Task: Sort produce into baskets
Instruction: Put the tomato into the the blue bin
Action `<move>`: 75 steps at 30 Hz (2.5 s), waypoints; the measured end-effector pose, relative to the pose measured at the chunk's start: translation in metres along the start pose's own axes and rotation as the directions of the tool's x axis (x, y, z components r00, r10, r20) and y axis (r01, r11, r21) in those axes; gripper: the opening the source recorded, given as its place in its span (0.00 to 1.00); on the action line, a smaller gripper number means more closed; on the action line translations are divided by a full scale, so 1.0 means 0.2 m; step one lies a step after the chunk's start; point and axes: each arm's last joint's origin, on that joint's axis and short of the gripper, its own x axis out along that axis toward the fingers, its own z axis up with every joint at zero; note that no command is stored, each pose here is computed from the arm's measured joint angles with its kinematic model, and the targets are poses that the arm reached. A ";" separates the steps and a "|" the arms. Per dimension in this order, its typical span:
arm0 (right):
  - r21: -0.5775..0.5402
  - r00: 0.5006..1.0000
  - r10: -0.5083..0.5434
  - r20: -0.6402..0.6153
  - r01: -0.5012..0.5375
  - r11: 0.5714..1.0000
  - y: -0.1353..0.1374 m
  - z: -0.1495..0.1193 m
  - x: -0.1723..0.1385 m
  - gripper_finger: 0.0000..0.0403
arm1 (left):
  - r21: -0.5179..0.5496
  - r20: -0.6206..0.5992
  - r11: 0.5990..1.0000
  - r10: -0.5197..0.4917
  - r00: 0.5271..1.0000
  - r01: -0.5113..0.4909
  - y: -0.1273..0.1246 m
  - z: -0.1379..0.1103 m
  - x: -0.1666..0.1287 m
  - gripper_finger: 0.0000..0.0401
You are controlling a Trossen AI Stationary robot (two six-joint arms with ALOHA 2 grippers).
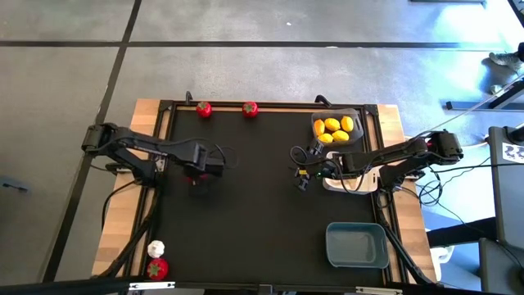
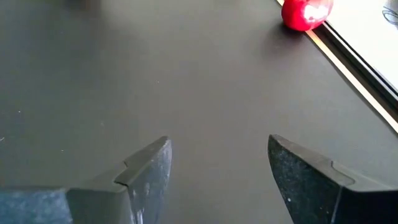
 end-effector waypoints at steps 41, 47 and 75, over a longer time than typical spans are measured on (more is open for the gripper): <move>0.033 0.913 0.367 -0.177 -0.367 0.930 0.09 -0.07 -0.04 0.66 | 0.177 0.419 0.984 -0.098 0.903 0.025 -0.29 0.60 -0.17 0.50; 0.023 0.903 0.288 -0.320 -0.297 0.955 0.13 -0.16 -0.09 0.66 | 0.176 0.428 0.984 -0.100 0.898 0.026 -0.28 0.61 -0.15 0.51; 0.059 0.724 0.543 -0.426 -0.577 0.815 0.46 -0.14 -0.47 0.66 | 0.186 0.477 0.982 -0.119 0.871 0.032 -0.29 0.63 -0.16 0.51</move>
